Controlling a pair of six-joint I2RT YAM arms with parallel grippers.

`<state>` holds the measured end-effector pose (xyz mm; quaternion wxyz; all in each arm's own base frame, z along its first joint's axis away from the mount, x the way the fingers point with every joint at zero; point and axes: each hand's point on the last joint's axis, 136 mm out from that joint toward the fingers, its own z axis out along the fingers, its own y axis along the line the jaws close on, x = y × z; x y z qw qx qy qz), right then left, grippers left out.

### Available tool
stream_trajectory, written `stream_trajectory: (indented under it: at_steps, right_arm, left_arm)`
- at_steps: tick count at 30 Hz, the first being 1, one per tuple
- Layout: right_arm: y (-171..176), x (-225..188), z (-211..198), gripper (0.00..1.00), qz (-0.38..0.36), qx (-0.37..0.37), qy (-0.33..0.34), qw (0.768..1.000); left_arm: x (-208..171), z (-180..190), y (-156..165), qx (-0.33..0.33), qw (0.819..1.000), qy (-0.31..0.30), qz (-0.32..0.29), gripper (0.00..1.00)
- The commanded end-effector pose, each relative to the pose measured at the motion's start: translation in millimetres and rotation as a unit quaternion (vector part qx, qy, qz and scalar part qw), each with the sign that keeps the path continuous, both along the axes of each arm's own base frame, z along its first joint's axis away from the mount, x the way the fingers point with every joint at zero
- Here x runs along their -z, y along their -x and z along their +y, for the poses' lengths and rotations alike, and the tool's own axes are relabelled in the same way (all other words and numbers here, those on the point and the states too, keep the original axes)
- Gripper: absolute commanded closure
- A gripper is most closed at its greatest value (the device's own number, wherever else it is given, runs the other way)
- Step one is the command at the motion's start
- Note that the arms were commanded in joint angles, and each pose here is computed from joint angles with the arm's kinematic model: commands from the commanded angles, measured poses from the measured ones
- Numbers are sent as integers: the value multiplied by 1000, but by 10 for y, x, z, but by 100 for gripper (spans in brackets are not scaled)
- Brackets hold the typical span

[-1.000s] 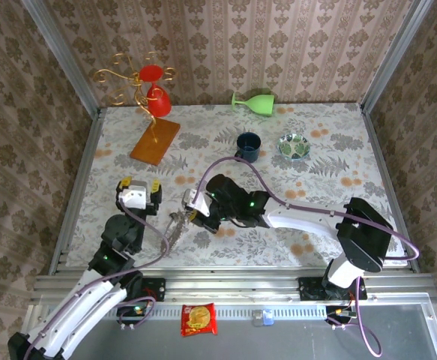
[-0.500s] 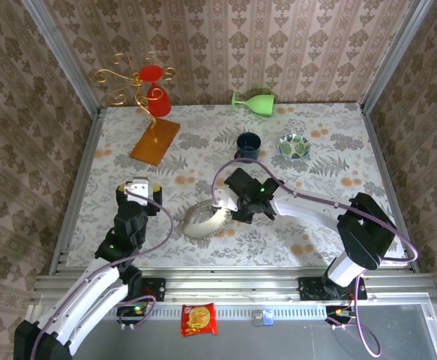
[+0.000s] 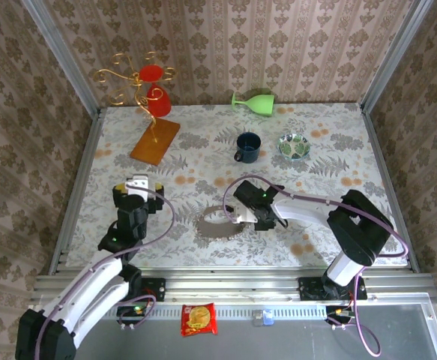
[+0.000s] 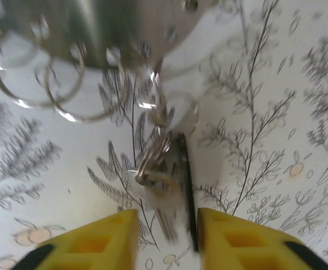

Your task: Put the keys on the keyring

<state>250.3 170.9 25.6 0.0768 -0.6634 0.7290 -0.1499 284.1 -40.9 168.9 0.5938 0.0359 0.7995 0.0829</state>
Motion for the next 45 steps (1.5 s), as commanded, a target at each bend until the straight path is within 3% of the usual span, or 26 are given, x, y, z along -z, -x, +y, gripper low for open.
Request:
stream_trajectory:
  at_steps: [1,4,6,7,9,11,14,15,18,21,24,27,30,34,36,40,45]
  right_arm:
    - [25,-77,-261,58,3,14,29,999]
    - [-102,-395,-188,51,-28,66,-68,995]
    - [-302,-797,-74,45,-79,130,-197,968]
    - [-398,-990,-17,43,-99,158,-267,945]
    - [-641,-1312,-163,38,-149,243,-401,870]
    - [-867,-1420,-510,34,-218,315,-465,798]
    - [-1069,-1288,-1183,34,-322,408,-482,706]
    - [-1087,-1241,-1352,33,-351,422,-478,686]
    - [-1118,-1132,-1564,32,-405,421,-479,655]
    - [-1198,-1094,-1604,31,-412,423,-504,630]
    - [-1329,-914,-1541,30,-377,421,-512,647]
    - [-1407,-778,-1543,29,-383,417,-516,643]
    - [-1445,-732,-1553,28,-356,432,-510,653]
    - [-1477,-725,-1607,26,-344,444,-516,647]
    - [-1479,-723,-1617,26,-344,447,-516,645]
    - [-1504,-704,-1722,23,-352,473,-504,632]
    - [-1502,-704,-1724,20,-352,473,-503,632]
  left_arm:
    - [-238,81,-110,-16,1000,8,-25,0]
    - [-221,123,-180,-19,1000,-2,-15,0]
    - [-184,160,-224,-22,1000,-8,-9,0]
    - [-156,187,-239,-25,1000,-9,-6,0]
    - [-106,225,-287,-25,1000,-6,-3,0]
    - [-49,253,-340,-19,1000,-2,1,0]
    - [38,310,-410,-20,1000,-6,0,0]
    - [59,309,-433,-17,1000,-10,-5,0]
    - [148,303,-503,-10,1000,-14,-10,0]
    - [267,298,-590,-4,1000,-9,-12,0]
    - [357,289,-700,5,1000,-2,-21,0]
    - [362,269,-822,16,999,-2,-39,0]
    - [449,327,-926,13,999,-2,-43,0]
    - [618,340,-988,22,999,6,-47,0]
    - [674,376,-1018,16,1000,22,-15,0]
    - [687,565,-1077,-40,999,21,-5,0]
    - [682,374,-1105,-2,1000,-3,-1,0]
